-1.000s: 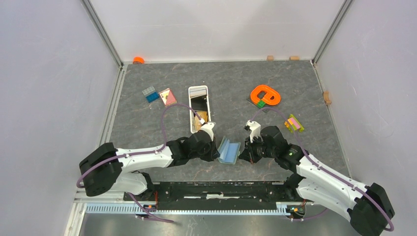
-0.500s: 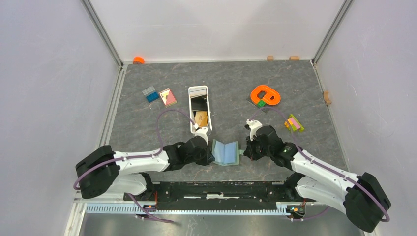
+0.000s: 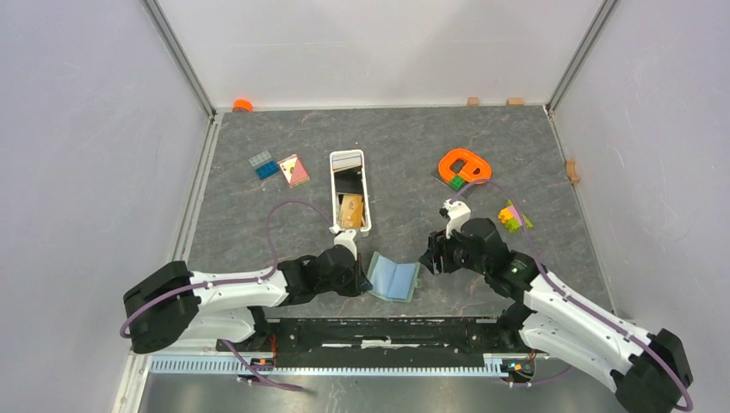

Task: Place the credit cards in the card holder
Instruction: Open the card holder at the center of the board.

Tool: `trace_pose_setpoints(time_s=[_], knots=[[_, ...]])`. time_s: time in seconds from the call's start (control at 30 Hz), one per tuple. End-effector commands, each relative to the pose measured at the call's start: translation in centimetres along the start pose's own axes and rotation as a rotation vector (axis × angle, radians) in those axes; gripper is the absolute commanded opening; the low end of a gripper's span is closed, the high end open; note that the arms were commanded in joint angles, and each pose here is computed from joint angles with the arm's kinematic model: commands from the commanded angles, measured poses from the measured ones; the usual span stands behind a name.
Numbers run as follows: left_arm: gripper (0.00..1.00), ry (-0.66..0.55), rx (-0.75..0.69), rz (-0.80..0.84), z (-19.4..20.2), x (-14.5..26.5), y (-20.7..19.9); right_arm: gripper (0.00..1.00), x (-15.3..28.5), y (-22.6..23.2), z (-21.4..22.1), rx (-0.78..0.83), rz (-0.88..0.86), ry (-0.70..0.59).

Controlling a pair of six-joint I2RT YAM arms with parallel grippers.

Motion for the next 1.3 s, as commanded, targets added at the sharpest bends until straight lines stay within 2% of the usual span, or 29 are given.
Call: trace_pose_setpoints(time_s=[0.0,0.17,0.4,0.7,0.93,1.1,1.27], knots=[[0.02,-0.025,0.046,0.081,-0.4,0.6,-1.6,0.6,1.9,3.3,-5.6,-0.04,-0.167,-0.204],[0.02,-0.031,0.057,0.094,-0.5,0.8,-1.8,0.56,2.4,5.8,-7.5,-0.042,-0.277,-0.284],[0.02,-0.033,0.061,0.095,-0.4,0.7,-1.6,0.5,-0.4,7.5,-4.3,-0.092,-0.307,-0.196],[0.04,-0.015,0.008,0.105,-0.2,0.5,-1.8,0.49,-4.1,6.9,0.3,-0.142,-0.238,-0.057],[0.05,0.047,-0.016,0.095,0.5,-0.4,-2.1,0.49,-4.4,6.9,0.9,-0.161,-0.227,-0.061],[0.19,0.036,0.03,0.116,0.8,0.0,-1.6,0.49,-4.5,6.7,2.3,-0.159,-0.227,-0.035],[0.49,0.013,0.033,0.119,0.5,1.2,-1.3,0.49,-4.8,6.7,3.0,-0.148,-0.237,-0.023]])
Point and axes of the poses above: each gripper's point midway between its finger pads, its own x axis back along the fingers, its own y axis along the line the jaws close on, z = x × y, the point moved 2 cm from there along x, back along the fingers, and after that the axes turned 13 degrees about x, right-handed, at the moved point
